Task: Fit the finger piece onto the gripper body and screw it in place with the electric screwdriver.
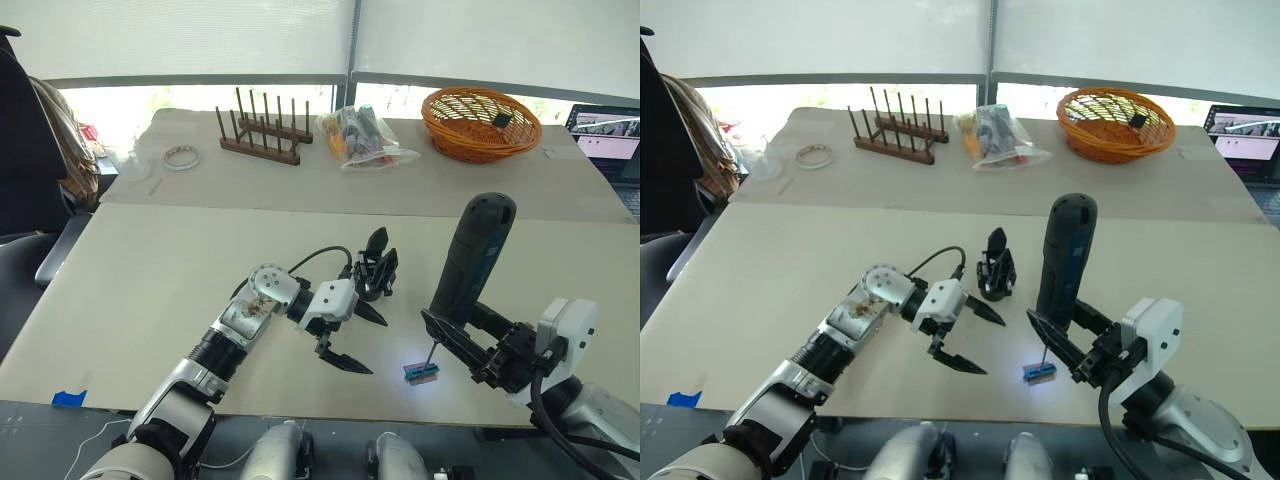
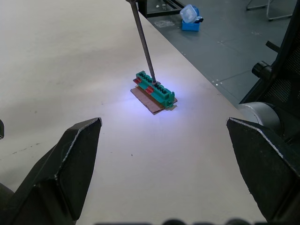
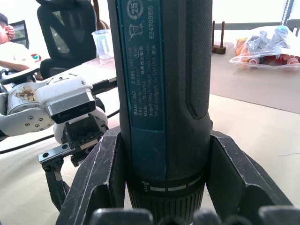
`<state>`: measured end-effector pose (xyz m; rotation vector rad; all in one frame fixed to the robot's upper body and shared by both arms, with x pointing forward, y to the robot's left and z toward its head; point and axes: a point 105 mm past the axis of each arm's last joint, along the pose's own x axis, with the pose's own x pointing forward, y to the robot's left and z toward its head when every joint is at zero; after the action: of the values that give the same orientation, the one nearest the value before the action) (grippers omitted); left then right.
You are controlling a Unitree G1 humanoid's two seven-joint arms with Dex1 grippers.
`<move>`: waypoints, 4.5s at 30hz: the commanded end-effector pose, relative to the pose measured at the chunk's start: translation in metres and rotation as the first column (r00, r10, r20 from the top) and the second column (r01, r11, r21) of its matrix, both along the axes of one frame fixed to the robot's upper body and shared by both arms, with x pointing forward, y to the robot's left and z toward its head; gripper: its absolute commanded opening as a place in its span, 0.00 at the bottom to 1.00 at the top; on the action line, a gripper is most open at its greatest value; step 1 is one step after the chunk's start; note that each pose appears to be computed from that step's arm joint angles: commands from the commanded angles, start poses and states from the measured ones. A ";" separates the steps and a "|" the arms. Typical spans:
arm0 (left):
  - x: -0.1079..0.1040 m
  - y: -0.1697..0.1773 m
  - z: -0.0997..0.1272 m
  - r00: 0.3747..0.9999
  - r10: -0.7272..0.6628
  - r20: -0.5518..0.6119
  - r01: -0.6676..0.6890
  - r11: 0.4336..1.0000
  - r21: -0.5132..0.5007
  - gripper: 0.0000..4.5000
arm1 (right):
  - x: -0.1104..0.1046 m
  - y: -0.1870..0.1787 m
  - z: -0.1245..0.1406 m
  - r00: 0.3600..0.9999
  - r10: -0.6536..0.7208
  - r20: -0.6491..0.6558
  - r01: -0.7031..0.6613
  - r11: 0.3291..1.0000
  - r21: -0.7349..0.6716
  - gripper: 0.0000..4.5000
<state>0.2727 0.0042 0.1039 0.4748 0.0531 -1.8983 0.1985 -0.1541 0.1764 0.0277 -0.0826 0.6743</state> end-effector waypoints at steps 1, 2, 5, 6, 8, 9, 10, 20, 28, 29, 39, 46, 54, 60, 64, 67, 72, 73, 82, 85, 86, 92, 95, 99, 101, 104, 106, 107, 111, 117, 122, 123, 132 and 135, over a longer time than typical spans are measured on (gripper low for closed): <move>-0.002 -0.003 0.009 0.999 -0.021 0.037 0.022 0.999 -0.025 1.00 | -0.003 0.004 0.013 0.997 0.016 0.073 -0.016 1.000 0.001 0.44; -0.002 -0.003 0.009 0.999 -0.021 0.038 0.022 0.999 -0.025 1.00 | -0.003 0.004 0.013 0.997 0.017 0.073 -0.017 1.000 0.001 0.44; -0.002 -0.003 0.009 0.999 -0.021 0.038 0.022 0.999 -0.024 1.00 | -0.003 0.006 0.012 0.997 0.024 0.069 -0.025 1.000 0.005 0.44; -0.002 -0.003 0.009 0.999 -0.021 0.038 0.022 0.999 -0.024 1.00 | -0.003 0.007 0.011 0.997 0.028 0.069 -0.028 1.000 0.006 0.44; -0.002 -0.003 0.009 0.999 -0.021 0.039 0.022 0.999 -0.024 1.00 | -0.004 0.010 0.012 0.997 0.038 0.069 -0.038 0.999 0.010 0.44; -0.002 -0.003 0.009 0.999 -0.020 0.039 0.021 0.999 -0.024 1.00 | -0.004 0.010 0.012 0.997 0.040 0.069 -0.041 0.999 0.010 0.44; -0.002 -0.003 0.009 0.999 -0.019 0.038 0.020 1.000 -0.024 1.00 | -0.004 0.011 0.012 0.997 0.041 0.071 -0.042 0.999 0.010 0.44; -0.001 -0.003 0.009 0.999 -0.008 0.036 0.009 1.000 -0.030 1.00 | -0.002 0.007 0.012 0.996 0.037 0.076 -0.036 0.999 -0.006 0.44; -0.001 0.012 0.009 0.999 0.033 0.004 -0.033 0.999 -0.029 1.00 | -0.010 0.011 0.028 0.991 0.054 0.122 -0.052 0.998 -0.017 0.44; -0.002 0.014 0.008 0.999 0.039 -0.004 -0.039 0.999 -0.028 1.00 | -0.011 0.013 0.031 0.990 0.059 0.130 -0.057 0.998 -0.019 0.44; 0.015 0.038 0.018 0.956 0.268 -0.120 -0.277 0.959 -0.061 1.00 | -0.002 0.010 0.056 0.981 0.052 0.185 -0.053 0.999 0.001 0.44; 0.060 0.036 0.009 0.780 0.601 -0.175 -0.619 0.782 -0.072 1.00 | 0.008 0.009 0.065 0.979 0.049 0.198 -0.053 0.999 0.013 0.44; 0.086 0.008 -0.002 0.722 0.684 -0.104 -0.692 0.714 -0.104 1.00 | 0.016 0.007 0.058 0.981 0.051 0.187 -0.051 0.999 -0.003 0.44; 0.090 -0.012 -0.006 0.736 0.660 -0.151 -0.676 0.726 -0.128 1.00 | 0.019 0.003 0.057 0.980 0.038 0.193 -0.036 0.999 -0.013 0.44; 0.087 -0.018 -0.009 0.755 0.637 -0.154 -0.654 0.745 -0.130 1.00 | 0.018 0.001 0.058 0.980 0.030 0.198 -0.027 0.999 -0.018 0.44; 0.084 -0.022 -0.008 0.770 0.620 -0.153 -0.638 0.757 -0.140 1.00 | 0.017 0.000 0.057 0.980 0.020 0.198 -0.016 1.000 -0.022 0.44; 0.085 -0.021 -0.006 0.797 0.590 -0.130 -0.604 0.781 -0.160 0.70 | 0.015 0.001 0.055 0.980 0.015 0.198 -0.011 1.000 -0.024 0.44; 0.085 -0.020 -0.006 0.807 0.579 -0.113 -0.590 0.791 -0.161 0.60 | 0.014 0.001 0.055 0.980 0.015 0.198 -0.010 1.000 -0.024 0.44; 0.066 -0.015 0.018 0.976 0.219 0.008 -0.214 0.957 -0.196 0.52 | 0.006 -0.001 0.052 0.983 0.006 0.186 0.000 1.000 -0.032 0.44; 0.066 -0.015 0.022 0.987 0.162 0.012 -0.157 0.971 -0.180 0.52 | 0.005 -0.002 0.052 0.983 0.003 0.183 0.004 0.999 -0.038 0.44; 0.065 -0.016 0.025 0.991 0.134 0.004 -0.131 0.975 -0.182 0.52 | 0.005 -0.002 0.052 0.983 0.000 0.185 0.007 0.999 -0.037 0.44; 0.050 -0.016 0.018 1.000 0.015 0.013 -0.012 0.984 -0.177 0.52 | 0.005 -0.002 0.053 0.981 -0.013 0.191 0.019 0.999 -0.031 0.44; 0.048 -0.016 0.000 1.000 0.020 0.017 -0.018 0.994 -0.107 0.52 | 0.005 -0.002 0.053 0.982 -0.019 0.190 0.024 0.999 -0.025 0.44; 0.055 -0.017 -0.014 0.995 0.096 0.011 -0.096 0.994 -0.048 0.52 | 0.006 0.000 0.053 0.981 -0.019 0.193 0.023 1.000 -0.016 0.44; 0.061 -0.015 -0.018 0.989 0.145 -0.025 -0.145 0.989 0.004 0.52 | 0.008 0.001 0.053 0.980 -0.018 0.196 0.020 1.000 -0.011 0.44; 0.064 -0.006 -0.021 0.982 0.165 -0.091 -0.159 0.985 0.073 0.76 | 0.009 0.001 0.053 0.980 -0.018 0.196 0.020 1.000 -0.009 0.44; 0.064 -0.003 -0.021 0.981 0.169 -0.091 -0.161 0.983 0.082 0.94 | 0.009 0.000 0.052 0.981 -0.018 0.196 0.020 1.000 -0.008 0.44; 0.065 0.000 -0.021 0.983 0.168 -0.070 -0.163 0.983 0.082 1.00 | 0.010 0.001 0.052 0.980 -0.017 0.196 0.019 1.000 -0.007 0.44; 0.068 0.018 -0.021 0.980 0.196 -0.020 -0.195 0.979 0.067 1.00 | 0.011 0.001 0.052 0.980 -0.012 0.197 0.012 1.000 0.000 0.44; 0.067 0.041 -0.015 0.944 0.328 -0.030 -0.329 0.944 -0.011 1.00 | 0.011 0.000 0.049 0.983 -0.001 0.185 0.001 1.000 0.000 0.44; 0.050 0.039 -0.013 0.889 0.448 -0.089 -0.454 0.889 -0.055 1.00 | 0.011 0.000 0.048 0.984 0.005 0.176 -0.006 1.000 0.004 0.44; 0.046 0.036 -0.013 0.877 0.469 -0.098 -0.476 0.877 -0.064 1.00 | 0.011 0.000 0.048 0.985 0.009 0.171 -0.010 1.000 0.004 0.44; 0.024 0.012 -0.022 0.804 0.577 -0.143 -0.590 0.806 -0.060 1.00 | 0.010 0.002 0.046 0.990 0.048 0.135 -0.047 0.999 -0.007 0.44; 0.021 0.003 -0.025 0.785 0.600 -0.152 -0.612 0.789 -0.048 1.00 | 0.010 0.002 0.046 0.990 0.058 0.126 -0.057 0.998 -0.011 0.44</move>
<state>0.2977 0.0146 0.0763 0.2240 0.1914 -1.2777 0.2122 -0.1523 0.2080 -0.0038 -0.1385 0.7246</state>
